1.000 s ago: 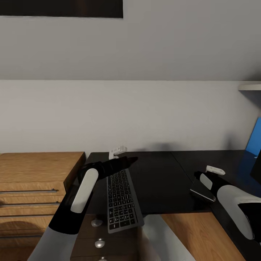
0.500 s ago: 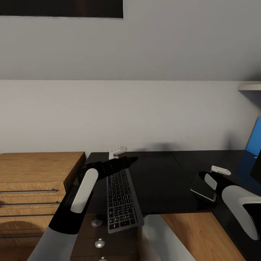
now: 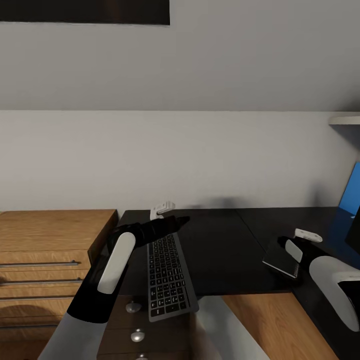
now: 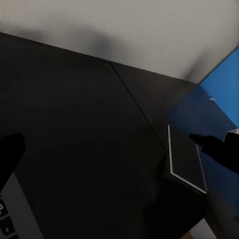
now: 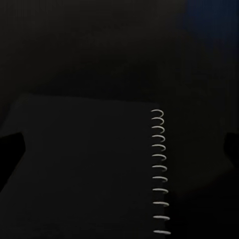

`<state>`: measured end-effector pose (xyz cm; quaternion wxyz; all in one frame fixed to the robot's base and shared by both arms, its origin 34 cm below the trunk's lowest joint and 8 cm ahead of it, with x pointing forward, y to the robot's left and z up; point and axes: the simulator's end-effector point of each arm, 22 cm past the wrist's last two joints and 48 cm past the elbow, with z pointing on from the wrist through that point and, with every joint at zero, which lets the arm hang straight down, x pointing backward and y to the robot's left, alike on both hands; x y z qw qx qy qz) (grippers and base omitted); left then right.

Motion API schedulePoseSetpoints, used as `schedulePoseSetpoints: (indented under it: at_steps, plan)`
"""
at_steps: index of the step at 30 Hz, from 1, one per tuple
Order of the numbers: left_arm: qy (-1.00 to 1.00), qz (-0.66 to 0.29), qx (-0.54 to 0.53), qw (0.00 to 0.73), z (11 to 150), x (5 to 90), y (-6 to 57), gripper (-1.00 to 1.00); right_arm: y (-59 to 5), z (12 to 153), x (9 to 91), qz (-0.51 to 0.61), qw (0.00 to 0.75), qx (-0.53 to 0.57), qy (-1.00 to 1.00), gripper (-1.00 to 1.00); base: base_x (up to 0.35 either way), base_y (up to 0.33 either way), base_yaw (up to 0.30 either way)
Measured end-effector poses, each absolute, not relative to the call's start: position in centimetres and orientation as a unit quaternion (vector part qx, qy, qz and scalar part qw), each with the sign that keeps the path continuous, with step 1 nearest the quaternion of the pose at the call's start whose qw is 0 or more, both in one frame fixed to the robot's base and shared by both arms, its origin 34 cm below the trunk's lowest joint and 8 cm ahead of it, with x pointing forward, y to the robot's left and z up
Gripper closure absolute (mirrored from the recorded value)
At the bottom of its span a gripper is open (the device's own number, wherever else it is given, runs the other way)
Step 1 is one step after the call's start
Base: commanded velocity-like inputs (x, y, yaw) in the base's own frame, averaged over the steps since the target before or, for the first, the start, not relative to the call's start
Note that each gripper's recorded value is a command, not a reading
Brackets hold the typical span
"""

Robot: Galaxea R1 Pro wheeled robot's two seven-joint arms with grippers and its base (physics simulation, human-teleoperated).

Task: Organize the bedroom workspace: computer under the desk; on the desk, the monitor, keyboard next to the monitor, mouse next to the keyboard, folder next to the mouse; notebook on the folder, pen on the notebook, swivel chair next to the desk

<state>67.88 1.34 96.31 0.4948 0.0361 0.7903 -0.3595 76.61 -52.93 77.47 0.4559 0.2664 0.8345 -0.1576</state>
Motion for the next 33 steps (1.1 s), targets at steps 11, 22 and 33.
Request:
schedulePoseSetpoints:
  at_steps: [11,22,33]
  plan:
    - [0.791,-0.357,0.036,0.495,96.2,67.9,1.5,-1.0,-53.7,77.6,76.3,-0.162,0.455,0.269,0.833,-1.0,0.0,0.0,0.0]
    - [0.791,-0.357,0.036,0.495,94.7,67.7,1.5,-1.0,-53.8,76.0,76.1,-0.162,0.455,0.27,0.833,-1.0,0.0,0.0,0.0]
    - [0.791,-0.357,0.036,0.496,92.5,67.3,1.5,-1.0,-53.7,74.0,75.8,-0.165,0.456,0.265,0.833,-1.0,0.0,0.0,0.0]
